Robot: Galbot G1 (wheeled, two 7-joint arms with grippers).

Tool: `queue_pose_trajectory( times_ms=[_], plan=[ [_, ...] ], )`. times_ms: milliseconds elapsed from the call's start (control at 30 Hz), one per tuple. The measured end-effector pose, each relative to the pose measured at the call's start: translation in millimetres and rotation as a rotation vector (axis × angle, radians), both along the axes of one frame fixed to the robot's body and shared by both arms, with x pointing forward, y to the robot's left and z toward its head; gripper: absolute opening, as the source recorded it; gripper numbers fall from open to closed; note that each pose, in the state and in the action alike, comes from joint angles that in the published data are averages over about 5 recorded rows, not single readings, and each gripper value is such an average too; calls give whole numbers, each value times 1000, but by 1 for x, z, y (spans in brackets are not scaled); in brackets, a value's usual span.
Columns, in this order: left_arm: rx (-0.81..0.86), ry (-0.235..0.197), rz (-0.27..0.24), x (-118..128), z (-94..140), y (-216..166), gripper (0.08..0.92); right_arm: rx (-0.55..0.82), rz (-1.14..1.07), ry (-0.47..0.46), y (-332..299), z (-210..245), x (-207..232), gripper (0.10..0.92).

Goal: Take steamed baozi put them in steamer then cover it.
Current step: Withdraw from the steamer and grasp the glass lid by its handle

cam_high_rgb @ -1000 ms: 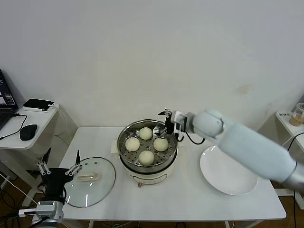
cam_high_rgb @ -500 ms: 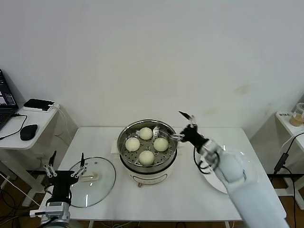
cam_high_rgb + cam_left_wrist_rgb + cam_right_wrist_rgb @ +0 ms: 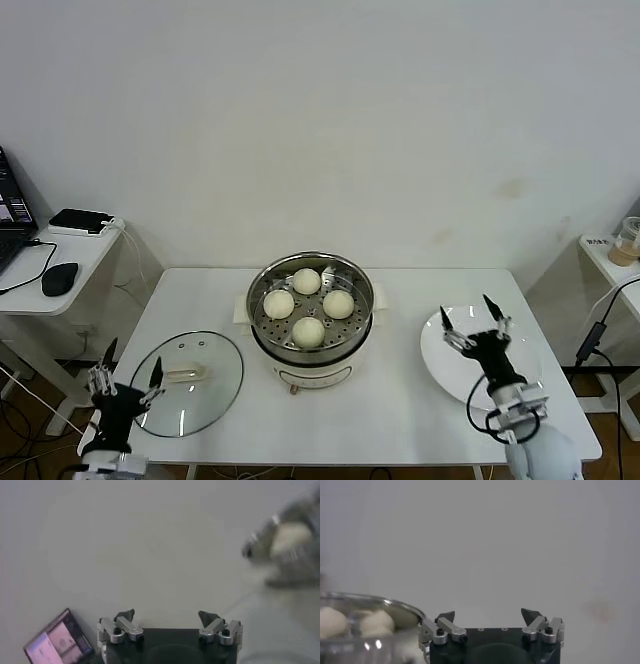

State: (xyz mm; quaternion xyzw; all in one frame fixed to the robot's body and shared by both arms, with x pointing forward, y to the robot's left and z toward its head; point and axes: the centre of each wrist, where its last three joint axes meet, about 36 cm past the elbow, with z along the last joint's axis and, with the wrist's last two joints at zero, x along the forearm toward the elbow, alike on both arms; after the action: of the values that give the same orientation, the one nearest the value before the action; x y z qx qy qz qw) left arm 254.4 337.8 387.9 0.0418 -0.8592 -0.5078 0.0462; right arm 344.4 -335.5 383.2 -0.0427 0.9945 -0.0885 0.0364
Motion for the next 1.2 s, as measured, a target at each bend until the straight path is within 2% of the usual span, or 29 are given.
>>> queue_pose_trajectory(
  times_ms=[200,400,833,1200],
  plan=[
    [262,71,-66,-15,-16,15,823,5,-68,30,-3,-9,-23,823],
    [420,100,-133,-12,-32,20,823,2,-114,51,-3,-16,-40,823],
    [541,125,-232,23,-69,18,823,-5,-174,88,-2,-28,-60,823],
    [584,149,-267,51,-87,20,823,-22,-186,98,-4,-27,-71,823]
  ],
)
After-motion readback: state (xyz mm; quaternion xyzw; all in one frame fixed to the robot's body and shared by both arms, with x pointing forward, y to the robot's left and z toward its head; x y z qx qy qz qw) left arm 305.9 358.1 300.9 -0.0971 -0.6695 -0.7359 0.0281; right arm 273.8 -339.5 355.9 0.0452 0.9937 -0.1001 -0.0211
